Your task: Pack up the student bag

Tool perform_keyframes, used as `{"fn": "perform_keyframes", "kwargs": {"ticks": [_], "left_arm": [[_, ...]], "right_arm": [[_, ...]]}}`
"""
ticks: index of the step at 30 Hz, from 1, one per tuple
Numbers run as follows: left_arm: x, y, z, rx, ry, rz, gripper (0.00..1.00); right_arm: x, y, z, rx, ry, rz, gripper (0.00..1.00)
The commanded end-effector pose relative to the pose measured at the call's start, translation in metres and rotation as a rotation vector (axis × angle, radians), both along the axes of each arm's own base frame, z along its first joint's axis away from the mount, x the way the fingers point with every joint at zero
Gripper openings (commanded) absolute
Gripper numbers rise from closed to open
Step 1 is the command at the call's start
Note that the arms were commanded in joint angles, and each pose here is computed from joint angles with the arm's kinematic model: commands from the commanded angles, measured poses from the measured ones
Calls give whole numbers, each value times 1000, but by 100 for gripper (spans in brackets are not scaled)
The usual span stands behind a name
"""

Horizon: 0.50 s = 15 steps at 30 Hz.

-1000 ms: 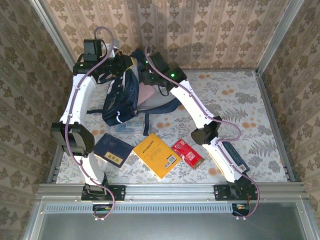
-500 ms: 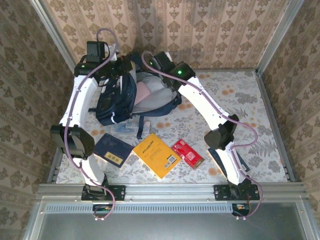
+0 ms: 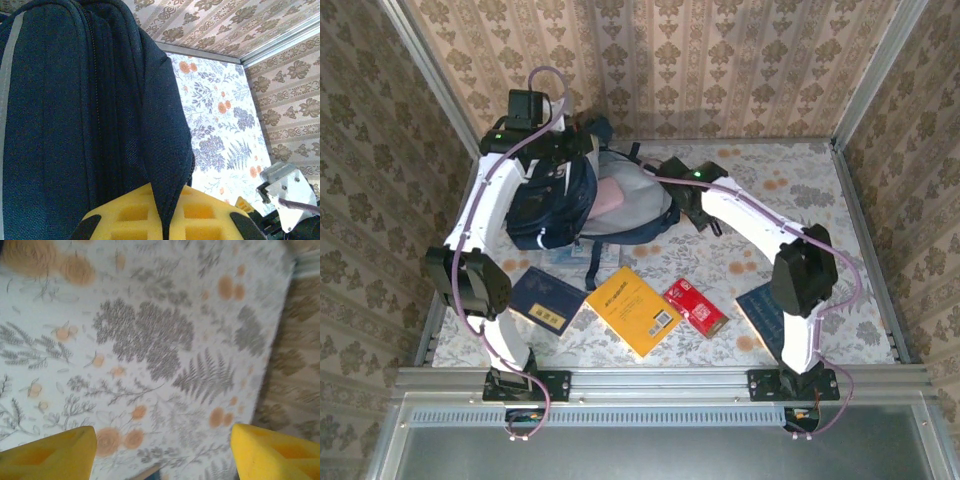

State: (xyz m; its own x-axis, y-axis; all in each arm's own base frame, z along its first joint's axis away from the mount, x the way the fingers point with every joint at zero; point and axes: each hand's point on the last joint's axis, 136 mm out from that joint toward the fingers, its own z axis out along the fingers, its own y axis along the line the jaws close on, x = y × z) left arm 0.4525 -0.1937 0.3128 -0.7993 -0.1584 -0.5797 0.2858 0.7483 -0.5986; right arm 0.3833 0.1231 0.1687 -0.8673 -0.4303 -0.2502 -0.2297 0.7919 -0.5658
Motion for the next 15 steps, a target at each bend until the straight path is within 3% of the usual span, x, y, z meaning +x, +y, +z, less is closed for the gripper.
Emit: {"fn": "perform_keyframes", "kwargs": {"ticks": [1,5,8,11,15], "left_arm": [[5,12,34,2,-127,25,0],[18,41,39,-30,-127,94,0],[30,54,45,-107,-122,124,0],[33,45,36,-142,-85,98,0],[35,25,18,-252,-45,51,0]], "right_arm": [[-13,30,14,341,-81,-9,73],[-35,84,0,762,-31,12,71],[-37,128,-6,1046,2,13,63],[-32,160,-18,1214,48,-28,53],[-24,196,-40,1289,128,-59,48]]}}
